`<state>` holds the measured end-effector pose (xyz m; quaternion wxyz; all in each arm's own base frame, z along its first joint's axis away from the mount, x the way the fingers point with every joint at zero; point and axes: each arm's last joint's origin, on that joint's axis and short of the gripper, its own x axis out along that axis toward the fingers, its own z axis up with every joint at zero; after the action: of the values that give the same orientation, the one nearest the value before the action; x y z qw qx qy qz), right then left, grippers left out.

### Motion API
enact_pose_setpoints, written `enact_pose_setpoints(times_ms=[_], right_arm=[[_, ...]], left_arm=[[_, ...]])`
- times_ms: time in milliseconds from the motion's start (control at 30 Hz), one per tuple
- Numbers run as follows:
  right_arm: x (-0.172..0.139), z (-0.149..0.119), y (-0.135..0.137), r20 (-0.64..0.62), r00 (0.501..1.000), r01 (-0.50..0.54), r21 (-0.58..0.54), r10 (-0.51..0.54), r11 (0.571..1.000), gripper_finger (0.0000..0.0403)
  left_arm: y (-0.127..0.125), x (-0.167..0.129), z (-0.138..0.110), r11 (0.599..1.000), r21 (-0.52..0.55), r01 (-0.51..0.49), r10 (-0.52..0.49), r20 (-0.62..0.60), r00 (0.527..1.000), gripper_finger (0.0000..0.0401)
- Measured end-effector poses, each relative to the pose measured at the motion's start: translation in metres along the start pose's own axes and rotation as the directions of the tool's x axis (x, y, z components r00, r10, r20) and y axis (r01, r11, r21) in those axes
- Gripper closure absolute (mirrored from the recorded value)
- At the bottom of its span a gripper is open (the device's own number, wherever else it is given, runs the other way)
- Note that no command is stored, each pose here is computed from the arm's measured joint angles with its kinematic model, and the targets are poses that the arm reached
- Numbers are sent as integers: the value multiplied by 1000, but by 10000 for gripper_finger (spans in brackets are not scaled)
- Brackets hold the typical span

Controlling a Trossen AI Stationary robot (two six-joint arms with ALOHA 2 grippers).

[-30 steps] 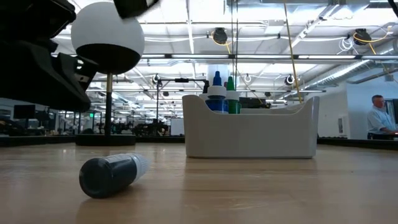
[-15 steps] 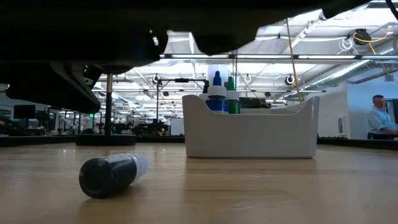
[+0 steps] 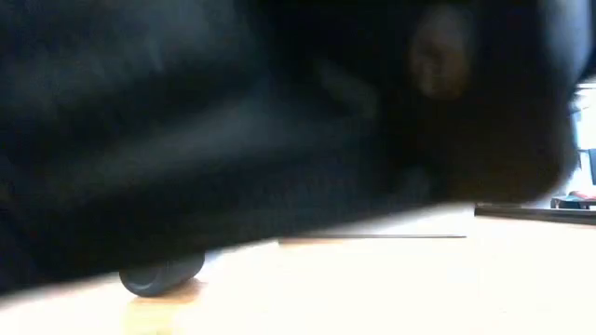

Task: Pick & Place food coloring
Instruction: Put the small orange food coloring bottle into the gray bin

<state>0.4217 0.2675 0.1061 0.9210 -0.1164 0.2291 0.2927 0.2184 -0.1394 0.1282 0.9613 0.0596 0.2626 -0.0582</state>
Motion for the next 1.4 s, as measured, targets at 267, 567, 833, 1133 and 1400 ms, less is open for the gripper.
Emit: enact_pose_setpoints(times_ms=[267,567,833,1133,1400], right_arm=[[0,3,5,8,1000,-7,-4,7,1000,259],[0,2,7,1,1000,-16,0,16,1000,316],[-2,5,7,0,1000,-11,-30,11,999,347],[-67,64,0,-86,964,240,-128,-251,962,346],[-169,72,-12,-101,923,358,-123,-371,925,346]], left_arm=[[0,0,0,1000,-8,0,0,-2,1000,380],[0,0,0,1000,-8,0,0,-2,1000,380],[0,0,0,1000,-8,-1,1,-3,1000,380],[0,0,-2,1000,-24,-4,3,-21,1000,380],[0,0,-2,1000,-31,-5,4,-24,1000,380]])
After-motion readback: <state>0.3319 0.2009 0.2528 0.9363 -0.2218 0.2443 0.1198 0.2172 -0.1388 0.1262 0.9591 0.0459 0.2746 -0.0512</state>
